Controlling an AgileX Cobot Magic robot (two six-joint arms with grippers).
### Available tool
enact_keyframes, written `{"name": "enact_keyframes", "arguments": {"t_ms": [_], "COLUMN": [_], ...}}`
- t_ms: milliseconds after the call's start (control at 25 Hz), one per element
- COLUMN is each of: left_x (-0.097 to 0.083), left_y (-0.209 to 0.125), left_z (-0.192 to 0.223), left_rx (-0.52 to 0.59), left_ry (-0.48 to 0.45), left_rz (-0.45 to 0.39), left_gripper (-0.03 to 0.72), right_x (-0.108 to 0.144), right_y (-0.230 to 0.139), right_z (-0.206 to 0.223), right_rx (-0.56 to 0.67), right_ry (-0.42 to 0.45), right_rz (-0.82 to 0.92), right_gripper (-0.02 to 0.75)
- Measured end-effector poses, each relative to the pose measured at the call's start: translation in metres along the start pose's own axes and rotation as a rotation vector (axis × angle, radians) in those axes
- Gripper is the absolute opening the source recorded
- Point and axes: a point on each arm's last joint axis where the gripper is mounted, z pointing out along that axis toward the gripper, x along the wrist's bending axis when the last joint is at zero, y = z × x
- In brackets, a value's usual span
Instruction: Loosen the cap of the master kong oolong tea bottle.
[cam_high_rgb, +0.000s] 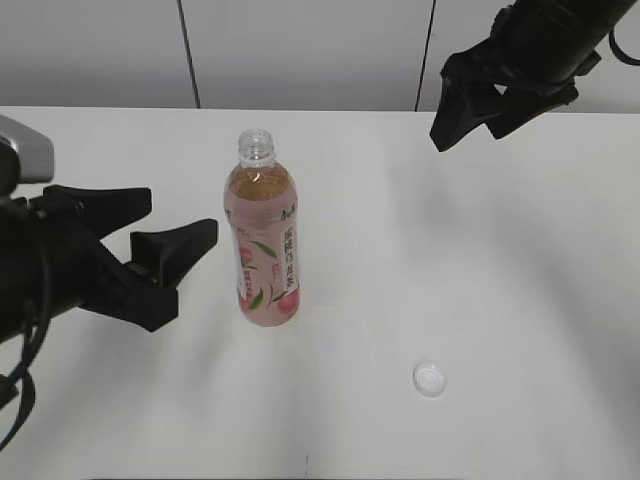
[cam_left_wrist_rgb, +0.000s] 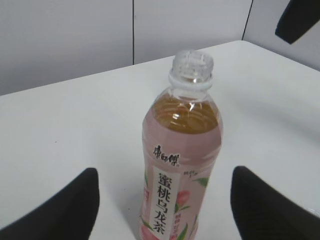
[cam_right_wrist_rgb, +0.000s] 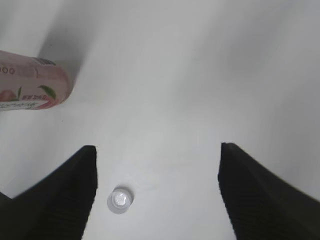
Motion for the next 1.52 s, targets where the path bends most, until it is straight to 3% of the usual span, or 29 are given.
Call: {"name": "enact_keyframes", "arguments": {"t_ms": [440, 680, 800, 1040, 1280, 1520], "left_x": [-0.007, -0.005, -0.006, -0.007, -0.007, -0.007], "left_y": [0.088, 0.085, 0.080, 0.069, 0.050, 0.047], "left_z": [-0.078, -0.140, -0.170, -0.227, -0.250, -0.255], "left_rx": [0.273, 0.502, 0.523, 0.347, 0.164, 0.124], "left_ry": [0.095, 0.168, 0.175, 0.158, 0.119, 0.109], "left_rz": [0.028, 0.032, 0.016, 0.003, 0.011, 0.045], "left_gripper": [0.460, 0.452, 0.452, 0.452, 0.449, 0.449], "right_x": [0.012, 0.022, 0.030, 0.049, 0.065, 0.068], "right_y": [-0.042, -0.084, -0.109, -0.160, -0.215, -0.277], "right_z": [-0.026, -0.038, -0.051, -0.085, -0.106, -0.109], "right_rx": [0.052, 0.045, 0.029, -0.069, -0.187, -0.326], "right_ry": [-0.022, -0.040, -0.048, -0.065, -0.089, -0.226], "right_rz": [0.093, 0.119, 0.126, 0.114, 0.086, 0.014], "right_gripper": [0.568, 0.568, 0.567, 0.541, 0.493, 0.459]}}
